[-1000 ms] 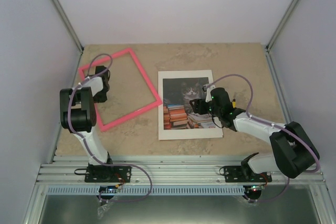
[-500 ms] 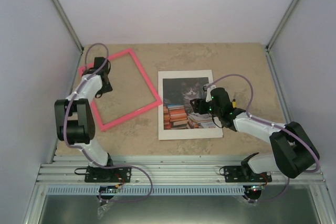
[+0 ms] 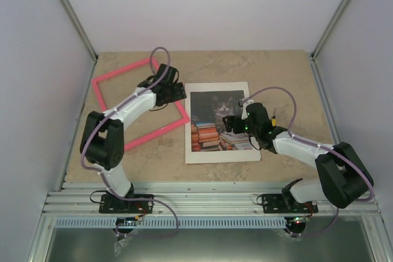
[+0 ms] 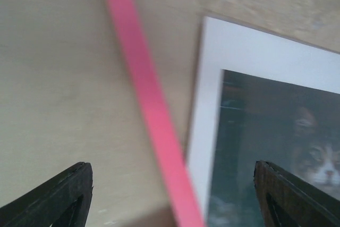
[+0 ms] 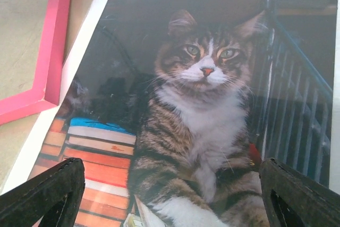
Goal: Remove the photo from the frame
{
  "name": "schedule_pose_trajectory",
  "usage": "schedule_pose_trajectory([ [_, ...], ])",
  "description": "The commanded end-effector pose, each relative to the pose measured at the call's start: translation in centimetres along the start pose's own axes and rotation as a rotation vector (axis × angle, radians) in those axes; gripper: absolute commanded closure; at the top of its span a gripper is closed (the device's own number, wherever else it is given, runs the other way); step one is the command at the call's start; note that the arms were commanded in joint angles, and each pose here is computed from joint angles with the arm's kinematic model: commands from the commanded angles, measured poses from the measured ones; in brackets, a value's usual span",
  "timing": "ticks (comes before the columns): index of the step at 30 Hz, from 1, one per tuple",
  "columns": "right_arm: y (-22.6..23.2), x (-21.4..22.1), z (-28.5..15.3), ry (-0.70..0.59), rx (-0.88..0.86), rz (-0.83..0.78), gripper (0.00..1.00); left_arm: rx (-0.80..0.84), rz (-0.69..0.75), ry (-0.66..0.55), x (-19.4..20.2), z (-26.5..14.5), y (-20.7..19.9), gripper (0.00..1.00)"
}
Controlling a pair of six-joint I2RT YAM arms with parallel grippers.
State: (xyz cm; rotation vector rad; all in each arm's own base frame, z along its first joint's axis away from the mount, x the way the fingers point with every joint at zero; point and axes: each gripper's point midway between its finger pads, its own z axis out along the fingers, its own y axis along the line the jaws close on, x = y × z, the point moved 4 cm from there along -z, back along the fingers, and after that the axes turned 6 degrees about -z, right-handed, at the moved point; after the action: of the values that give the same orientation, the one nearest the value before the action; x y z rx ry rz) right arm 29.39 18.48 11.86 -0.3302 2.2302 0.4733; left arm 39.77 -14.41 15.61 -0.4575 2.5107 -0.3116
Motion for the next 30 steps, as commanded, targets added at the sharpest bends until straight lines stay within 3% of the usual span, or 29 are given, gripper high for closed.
schedule_pose_trajectory([
  [1, -0.3, -1.0, -0.1, -0.031, 0.041, -0.012, 0.08, 0.161, -0.039, 0.023, 0.4, 1.8, -5.4, 0.15],
  [10, -0.6, -0.9, 0.0, -0.025, 0.063, -0.015, 0.02, 0.154, -0.039, 0.053, 0.3, 6.7, -8.1, 0.13],
  [17, -0.7, -1.0, 0.1, -0.023, 0.070, -0.015, 0.02, 0.097, -0.032, 0.109, 2.2, 9.1, -6.7, 0.12],
  [30, -0.8, -1.0, 0.1, -0.018, 0.075, -0.018, 0.02, 0.043, -0.050, 0.161, 6.4, 7.9, -2.4, 0.12],
])
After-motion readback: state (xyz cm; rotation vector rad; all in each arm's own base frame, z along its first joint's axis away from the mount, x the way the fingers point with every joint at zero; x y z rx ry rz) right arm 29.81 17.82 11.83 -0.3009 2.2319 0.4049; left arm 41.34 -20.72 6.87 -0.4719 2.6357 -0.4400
